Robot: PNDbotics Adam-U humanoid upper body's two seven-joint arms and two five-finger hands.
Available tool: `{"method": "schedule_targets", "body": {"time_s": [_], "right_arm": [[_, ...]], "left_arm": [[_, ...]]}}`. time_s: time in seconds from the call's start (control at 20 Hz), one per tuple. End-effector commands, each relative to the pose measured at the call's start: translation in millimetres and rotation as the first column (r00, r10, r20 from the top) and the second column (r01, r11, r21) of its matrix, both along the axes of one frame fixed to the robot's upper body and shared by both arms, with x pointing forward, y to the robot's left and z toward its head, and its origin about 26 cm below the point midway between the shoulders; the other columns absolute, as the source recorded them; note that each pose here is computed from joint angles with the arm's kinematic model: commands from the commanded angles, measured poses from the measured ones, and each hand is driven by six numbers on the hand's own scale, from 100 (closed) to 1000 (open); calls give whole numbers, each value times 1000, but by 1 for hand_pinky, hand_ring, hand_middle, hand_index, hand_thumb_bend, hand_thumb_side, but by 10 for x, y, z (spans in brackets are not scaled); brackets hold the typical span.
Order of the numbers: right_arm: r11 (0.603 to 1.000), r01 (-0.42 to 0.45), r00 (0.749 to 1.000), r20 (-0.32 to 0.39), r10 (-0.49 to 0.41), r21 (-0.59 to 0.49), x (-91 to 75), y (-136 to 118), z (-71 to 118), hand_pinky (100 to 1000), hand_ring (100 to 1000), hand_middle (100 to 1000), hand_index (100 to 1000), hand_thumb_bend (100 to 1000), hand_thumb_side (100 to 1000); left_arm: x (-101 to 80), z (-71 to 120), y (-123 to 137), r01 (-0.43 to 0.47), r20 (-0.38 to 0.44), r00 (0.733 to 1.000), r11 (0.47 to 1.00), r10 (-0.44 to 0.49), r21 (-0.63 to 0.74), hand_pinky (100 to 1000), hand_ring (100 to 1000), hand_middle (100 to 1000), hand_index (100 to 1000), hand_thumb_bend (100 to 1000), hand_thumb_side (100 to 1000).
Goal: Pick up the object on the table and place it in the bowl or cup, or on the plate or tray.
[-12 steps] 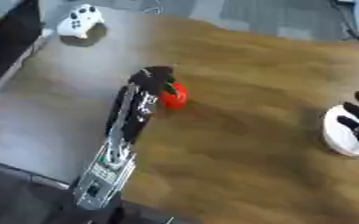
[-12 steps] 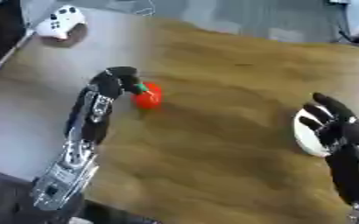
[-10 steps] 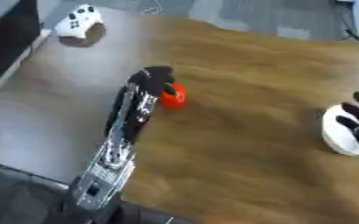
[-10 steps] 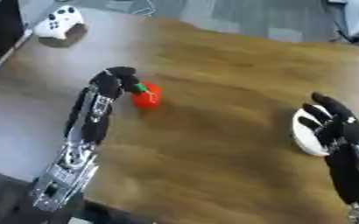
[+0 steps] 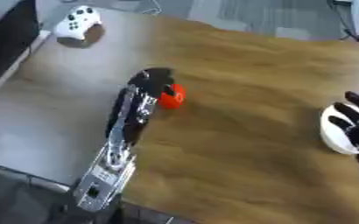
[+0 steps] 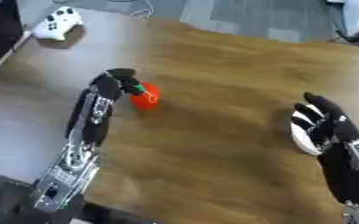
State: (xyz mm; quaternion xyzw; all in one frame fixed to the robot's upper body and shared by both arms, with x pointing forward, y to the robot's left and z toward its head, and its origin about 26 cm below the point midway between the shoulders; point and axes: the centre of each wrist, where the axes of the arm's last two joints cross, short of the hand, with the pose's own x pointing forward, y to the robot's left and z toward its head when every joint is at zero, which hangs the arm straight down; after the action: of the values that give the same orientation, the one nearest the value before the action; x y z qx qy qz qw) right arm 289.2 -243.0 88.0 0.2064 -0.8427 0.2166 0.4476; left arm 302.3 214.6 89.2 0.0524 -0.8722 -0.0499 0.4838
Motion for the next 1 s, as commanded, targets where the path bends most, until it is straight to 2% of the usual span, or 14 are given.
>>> {"method": "schedule_targets", "body": {"time_s": [0.05, 0.3, 0.5, 0.6, 0.75, 1.0], "right_arm": [[1000, -8, 1000, 21, 8, -3, 10, 0, 60, 918, 944, 964, 969, 100, 908], [1000, -13, 1000, 21, 13, -7, 9, -1, 58, 920, 945, 965, 970, 100, 908], [1000, -20, 1000, 21, 20, -17, 2, -6, 52, 921, 946, 965, 970, 100, 908], [999, -27, 999, 21, 27, -21, 0, -3, 50, 921, 946, 966, 970, 100, 908], [999, -38, 999, 22, 39, -26, -2, 5, 48, 922, 947, 966, 971, 100, 907], [998, -53, 998, 26, 54, -34, -4, 11, 50, 923, 948, 967, 971, 100, 908]], "left_arm": [[8, 60, 18, -10, 24, 1000, 1000, 10, 4, 655, 530, 540, 721, 557, 867], [38, 109, 66, -40, 56, 998, 996, 36, 76, 700, 583, 571, 734, 594, 846], [103, 236, 161, -81, 122, 991, 966, 52, 245, 750, 624, 597, 753, 627, 830], [157, 328, 215, -113, 163, 985, 933, 60, 341, 753, 630, 601, 756, 631, 827], [243, 470, 287, -169, 226, 972, 866, 67, 471, 776, 685, 649, 776, 667, 814], [322, 625, 364, -218, 289, 957, 753, 39, 621, 781, 707, 671, 779, 676, 822]]}}
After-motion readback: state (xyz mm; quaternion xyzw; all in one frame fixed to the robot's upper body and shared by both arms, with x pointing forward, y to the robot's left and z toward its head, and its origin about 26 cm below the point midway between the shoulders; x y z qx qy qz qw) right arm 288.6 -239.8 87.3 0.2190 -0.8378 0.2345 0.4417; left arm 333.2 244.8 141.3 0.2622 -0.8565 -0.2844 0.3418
